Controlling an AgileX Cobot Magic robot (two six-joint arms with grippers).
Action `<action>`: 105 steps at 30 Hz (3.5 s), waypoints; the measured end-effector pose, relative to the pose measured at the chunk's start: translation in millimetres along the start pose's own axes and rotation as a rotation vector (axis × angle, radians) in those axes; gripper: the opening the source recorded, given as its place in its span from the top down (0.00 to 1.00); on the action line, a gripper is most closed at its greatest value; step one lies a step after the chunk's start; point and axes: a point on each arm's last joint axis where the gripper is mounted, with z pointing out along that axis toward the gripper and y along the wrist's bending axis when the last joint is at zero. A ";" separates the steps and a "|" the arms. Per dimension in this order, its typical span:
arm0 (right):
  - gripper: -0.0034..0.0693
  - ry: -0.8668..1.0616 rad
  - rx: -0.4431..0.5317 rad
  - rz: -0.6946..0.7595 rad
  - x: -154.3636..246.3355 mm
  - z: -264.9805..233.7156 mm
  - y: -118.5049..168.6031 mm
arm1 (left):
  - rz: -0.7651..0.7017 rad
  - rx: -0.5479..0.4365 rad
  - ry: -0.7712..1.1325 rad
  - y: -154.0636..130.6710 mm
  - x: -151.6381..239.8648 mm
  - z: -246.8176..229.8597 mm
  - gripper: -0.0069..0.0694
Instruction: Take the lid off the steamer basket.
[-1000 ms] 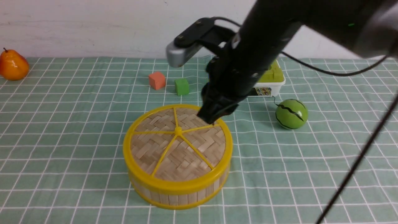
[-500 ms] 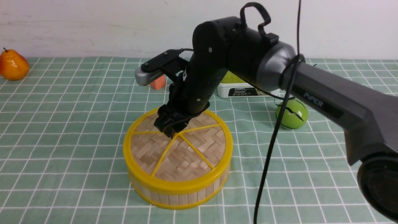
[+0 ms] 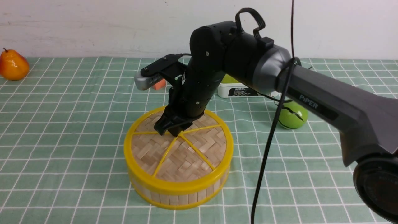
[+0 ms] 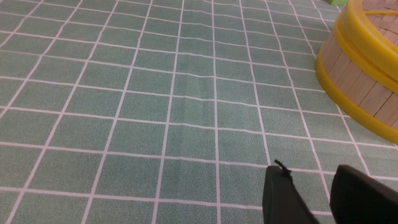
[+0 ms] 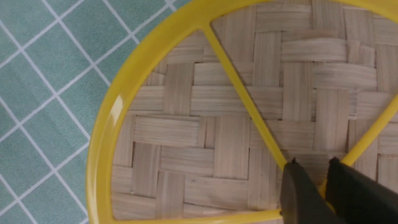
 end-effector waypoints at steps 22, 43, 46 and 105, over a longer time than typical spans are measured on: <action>0.84 -0.030 0.233 0.265 153.1 -173.6 -61.3 | 0.000 0.000 0.000 0.0 0.0 0.0 0.60; 0.63 -0.084 0.277 0.482 209.4 -49.6 -112.0 | 0.000 0.000 0.000 0.0 0.0 0.0 0.60; 0.55 -0.124 0.276 0.467 197.9 -75.4 -107.0 | 0.000 0.000 0.000 0.0 0.0 0.0 0.60; 0.98 -0.869 0.717 0.559 442.9 -136.8 30.7 | 0.000 0.000 0.000 0.0 0.0 0.0 0.60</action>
